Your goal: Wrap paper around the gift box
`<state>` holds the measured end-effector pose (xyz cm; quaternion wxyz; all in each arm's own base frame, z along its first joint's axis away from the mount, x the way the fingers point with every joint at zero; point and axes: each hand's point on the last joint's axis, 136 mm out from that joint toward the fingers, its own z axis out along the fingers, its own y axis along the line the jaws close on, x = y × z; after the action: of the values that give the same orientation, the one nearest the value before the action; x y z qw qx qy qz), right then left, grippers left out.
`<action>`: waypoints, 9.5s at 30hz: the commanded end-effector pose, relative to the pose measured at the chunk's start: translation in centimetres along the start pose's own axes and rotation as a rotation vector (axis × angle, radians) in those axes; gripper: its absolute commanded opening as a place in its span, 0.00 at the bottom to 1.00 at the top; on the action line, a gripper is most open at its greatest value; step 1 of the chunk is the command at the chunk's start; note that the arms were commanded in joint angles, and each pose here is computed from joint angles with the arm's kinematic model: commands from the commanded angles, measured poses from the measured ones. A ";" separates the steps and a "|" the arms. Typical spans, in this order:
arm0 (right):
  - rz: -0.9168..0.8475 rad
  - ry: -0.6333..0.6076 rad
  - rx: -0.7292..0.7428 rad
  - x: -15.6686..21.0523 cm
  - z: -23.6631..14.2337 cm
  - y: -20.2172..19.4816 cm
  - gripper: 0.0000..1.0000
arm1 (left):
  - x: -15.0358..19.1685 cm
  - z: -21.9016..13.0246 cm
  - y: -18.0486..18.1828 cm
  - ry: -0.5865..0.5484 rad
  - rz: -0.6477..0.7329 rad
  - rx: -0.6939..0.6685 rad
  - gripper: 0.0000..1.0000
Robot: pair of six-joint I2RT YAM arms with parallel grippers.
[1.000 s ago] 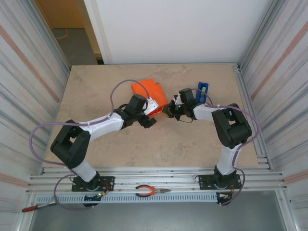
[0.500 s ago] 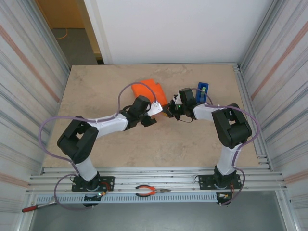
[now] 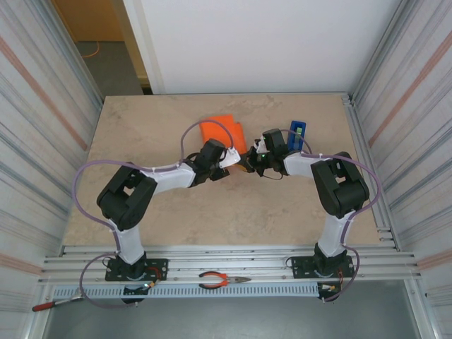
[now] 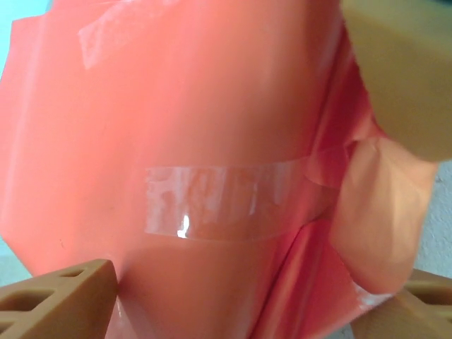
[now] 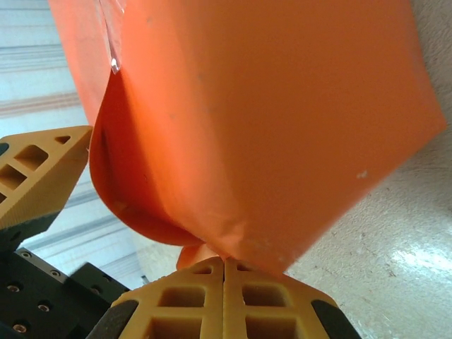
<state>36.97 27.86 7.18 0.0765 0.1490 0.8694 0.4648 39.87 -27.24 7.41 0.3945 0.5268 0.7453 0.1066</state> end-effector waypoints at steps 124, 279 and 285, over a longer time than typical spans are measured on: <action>0.095 -0.496 0.011 -16.8 -18.5 -9.0 0.43 | 0.4 0.8 -0.5 0.023 0.009 0.095 0.46; -0.452 -0.211 -0.450 -0.9 -3.0 1.9 0.00 | 1.6 0.7 -1.5 0.044 0.006 0.120 0.39; -0.487 -0.231 -0.468 -0.2 -2.0 2.3 0.00 | 1.6 0.7 -1.4 0.041 0.004 0.121 0.39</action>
<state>36.70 27.00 9.24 0.2832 -0.0209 0.7538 0.5926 40.95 -28.13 8.31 0.3978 0.5392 0.7376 0.0833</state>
